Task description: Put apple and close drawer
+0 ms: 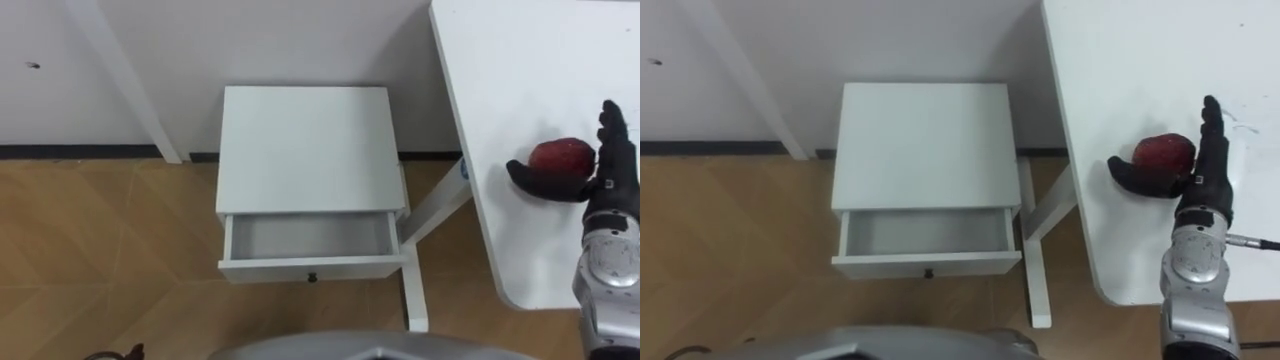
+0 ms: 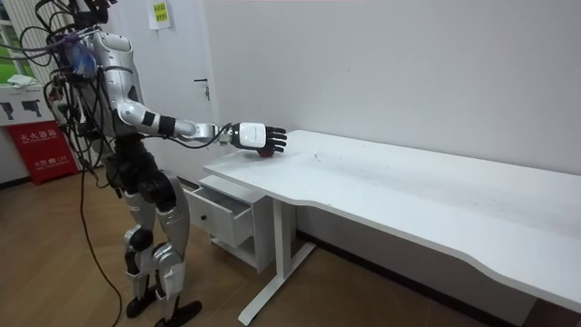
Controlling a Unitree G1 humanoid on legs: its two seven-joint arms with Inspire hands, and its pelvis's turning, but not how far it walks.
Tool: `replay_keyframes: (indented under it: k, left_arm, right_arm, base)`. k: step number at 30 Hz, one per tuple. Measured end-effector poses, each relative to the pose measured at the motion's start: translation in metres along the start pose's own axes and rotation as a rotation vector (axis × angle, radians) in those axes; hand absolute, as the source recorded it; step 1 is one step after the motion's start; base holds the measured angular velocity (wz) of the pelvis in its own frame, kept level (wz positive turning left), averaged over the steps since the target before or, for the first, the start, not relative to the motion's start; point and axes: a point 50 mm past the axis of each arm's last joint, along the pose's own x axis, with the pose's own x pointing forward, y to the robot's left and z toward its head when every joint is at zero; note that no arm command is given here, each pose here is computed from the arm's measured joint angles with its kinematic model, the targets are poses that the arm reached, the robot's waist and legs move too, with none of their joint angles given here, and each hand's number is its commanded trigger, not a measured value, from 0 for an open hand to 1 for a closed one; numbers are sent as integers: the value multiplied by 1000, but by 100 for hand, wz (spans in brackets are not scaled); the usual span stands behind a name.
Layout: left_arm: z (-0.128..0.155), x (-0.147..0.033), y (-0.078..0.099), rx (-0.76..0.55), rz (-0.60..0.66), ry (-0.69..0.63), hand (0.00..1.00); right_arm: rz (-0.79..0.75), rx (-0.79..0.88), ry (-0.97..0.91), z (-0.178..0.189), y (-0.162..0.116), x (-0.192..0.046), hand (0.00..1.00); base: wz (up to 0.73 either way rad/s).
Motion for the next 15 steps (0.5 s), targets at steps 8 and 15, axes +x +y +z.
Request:
replay_keyframes:
  k: [8,15]
  left_arm:
    - [1,0,0,1,-1,-2,0]
    - [1,0,1,2,0,-3,0]
  right_arm:
    - [36,-33,11,-5,3,-4,100]
    - [53,-87,10,-10,6,-6,100]
  base:
    - [0]
    - [0]
